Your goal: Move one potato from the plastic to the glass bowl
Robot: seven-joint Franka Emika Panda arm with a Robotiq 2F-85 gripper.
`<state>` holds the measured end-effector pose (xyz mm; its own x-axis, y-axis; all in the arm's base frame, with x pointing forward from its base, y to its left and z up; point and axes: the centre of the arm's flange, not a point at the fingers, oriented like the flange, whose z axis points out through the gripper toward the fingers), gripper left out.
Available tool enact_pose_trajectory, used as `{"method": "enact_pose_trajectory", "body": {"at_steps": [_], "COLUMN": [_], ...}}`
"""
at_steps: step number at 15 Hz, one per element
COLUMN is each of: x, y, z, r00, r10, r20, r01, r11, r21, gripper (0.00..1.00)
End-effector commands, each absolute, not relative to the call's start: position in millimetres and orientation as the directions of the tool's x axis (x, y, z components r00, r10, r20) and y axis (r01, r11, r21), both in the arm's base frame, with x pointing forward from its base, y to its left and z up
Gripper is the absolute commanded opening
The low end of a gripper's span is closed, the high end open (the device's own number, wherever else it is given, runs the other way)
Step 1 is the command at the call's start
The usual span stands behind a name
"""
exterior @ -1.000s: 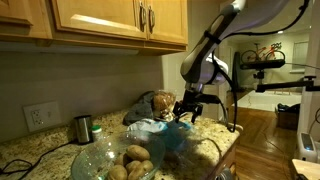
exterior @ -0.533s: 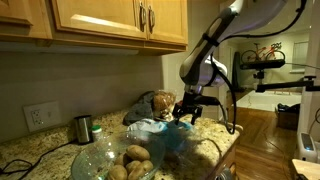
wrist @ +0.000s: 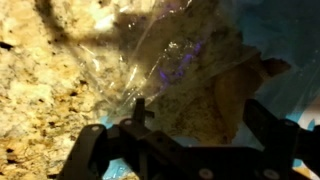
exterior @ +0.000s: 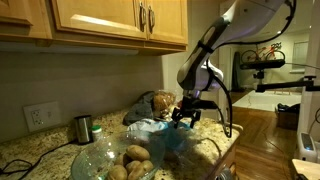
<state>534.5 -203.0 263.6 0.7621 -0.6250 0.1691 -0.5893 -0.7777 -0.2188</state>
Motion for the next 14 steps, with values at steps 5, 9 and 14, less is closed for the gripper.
{"method": "enact_pose_trajectory", "body": {"at_steps": [5, 9, 14], "x": [559.5, 568.0, 572.5], "y": [-203.9, -201.8, -201.8], "z": [255.8, 255.0, 252.1], "r00": [0.768, 0.774, 0.778], "r10": [-0.613, -0.603, -0.6], "r20": [0.188, 0.194, 0.188], "r01": [-0.548, -0.529, -0.525], "r11": [-0.78, -0.784, -0.784], "r21": [-0.303, -0.325, -0.332], "gripper": [1.0, 1.0, 1.0]}}
